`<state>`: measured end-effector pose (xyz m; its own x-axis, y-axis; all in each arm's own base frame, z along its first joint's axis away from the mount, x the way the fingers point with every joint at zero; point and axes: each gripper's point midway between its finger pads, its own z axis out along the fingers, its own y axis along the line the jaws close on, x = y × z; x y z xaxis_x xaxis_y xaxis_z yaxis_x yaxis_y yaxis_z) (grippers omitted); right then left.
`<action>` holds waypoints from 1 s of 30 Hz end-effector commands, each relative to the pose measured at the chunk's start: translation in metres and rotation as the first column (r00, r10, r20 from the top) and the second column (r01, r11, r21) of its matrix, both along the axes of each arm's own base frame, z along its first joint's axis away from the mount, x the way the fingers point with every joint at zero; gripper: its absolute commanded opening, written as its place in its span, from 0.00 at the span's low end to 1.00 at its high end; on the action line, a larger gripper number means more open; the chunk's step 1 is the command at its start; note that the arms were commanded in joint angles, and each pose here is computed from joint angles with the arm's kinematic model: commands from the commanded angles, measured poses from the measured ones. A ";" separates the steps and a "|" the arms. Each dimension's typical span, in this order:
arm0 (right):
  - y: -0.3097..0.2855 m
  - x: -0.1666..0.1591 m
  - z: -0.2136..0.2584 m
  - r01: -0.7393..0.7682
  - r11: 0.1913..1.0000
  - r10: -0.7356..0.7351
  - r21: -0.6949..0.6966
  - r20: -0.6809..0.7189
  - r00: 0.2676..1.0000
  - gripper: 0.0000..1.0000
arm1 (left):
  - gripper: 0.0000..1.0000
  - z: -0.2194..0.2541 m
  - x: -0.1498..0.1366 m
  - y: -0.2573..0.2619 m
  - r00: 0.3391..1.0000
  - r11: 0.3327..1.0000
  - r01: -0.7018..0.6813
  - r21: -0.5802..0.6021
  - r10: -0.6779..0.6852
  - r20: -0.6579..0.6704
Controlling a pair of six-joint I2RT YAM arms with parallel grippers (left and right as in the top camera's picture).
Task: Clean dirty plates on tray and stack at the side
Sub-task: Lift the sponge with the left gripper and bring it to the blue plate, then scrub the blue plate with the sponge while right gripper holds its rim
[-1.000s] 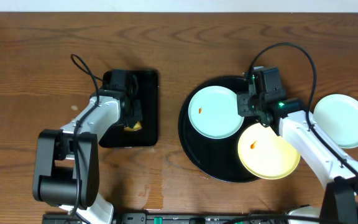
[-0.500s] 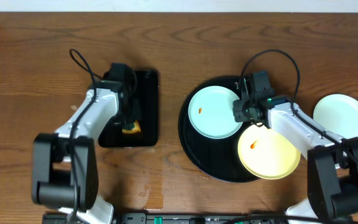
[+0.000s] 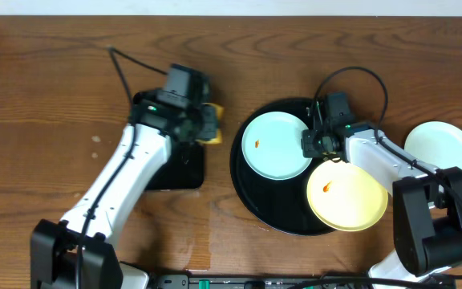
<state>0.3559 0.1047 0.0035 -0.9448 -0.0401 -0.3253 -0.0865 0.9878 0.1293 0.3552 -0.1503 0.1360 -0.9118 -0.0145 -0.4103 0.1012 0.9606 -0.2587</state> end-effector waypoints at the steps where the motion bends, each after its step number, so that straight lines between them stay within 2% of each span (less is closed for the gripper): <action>1: -0.013 -0.004 -0.014 0.038 0.998 -0.040 -0.041 -0.040 0.998 0.04 | 0.08 0.009 0.002 -0.042 0.998 0.997 0.037 -0.070 -0.034 0.043; 6: -0.013 -0.005 -0.015 0.038 0.998 -0.040 -0.042 -0.043 0.998 0.02 | 0.08 0.004 0.004 -0.083 0.997 0.990 0.052 -0.133 -0.044 0.063; 12: -0.013 -0.005 -0.015 0.030 0.999 -0.032 -0.045 -0.044 0.999 0.02 | 0.08 -0.039 0.002 -0.134 0.997 0.984 0.074 -0.165 -0.072 0.018; 21: -0.013 -0.007 -0.015 0.030 0.998 -0.032 -0.046 -0.050 0.998 0.02 | 0.08 -0.083 0.002 -0.166 0.994 0.974 0.096 -0.204 -0.105 -0.032; 25: -0.014 -0.009 -0.016 0.030 0.998 -0.033 -0.049 -0.061 0.998 0.01 | 0.08 -0.107 0.002 -0.162 0.993 0.982 0.089 -0.165 -0.101 -0.064; 30: -0.014 -0.010 -0.016 0.030 0.998 -0.033 -0.051 -0.066 0.997 0.01 | 0.08 -0.134 0.004 -0.145 0.993 0.994 0.096 -0.043 -0.098 -0.064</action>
<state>0.3561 0.1045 0.0054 -0.9478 -0.0273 -0.3176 -0.0741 0.9879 0.1363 0.3529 -0.3075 0.0154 -0.9427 0.0365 -0.3316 0.1734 0.9028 -0.3935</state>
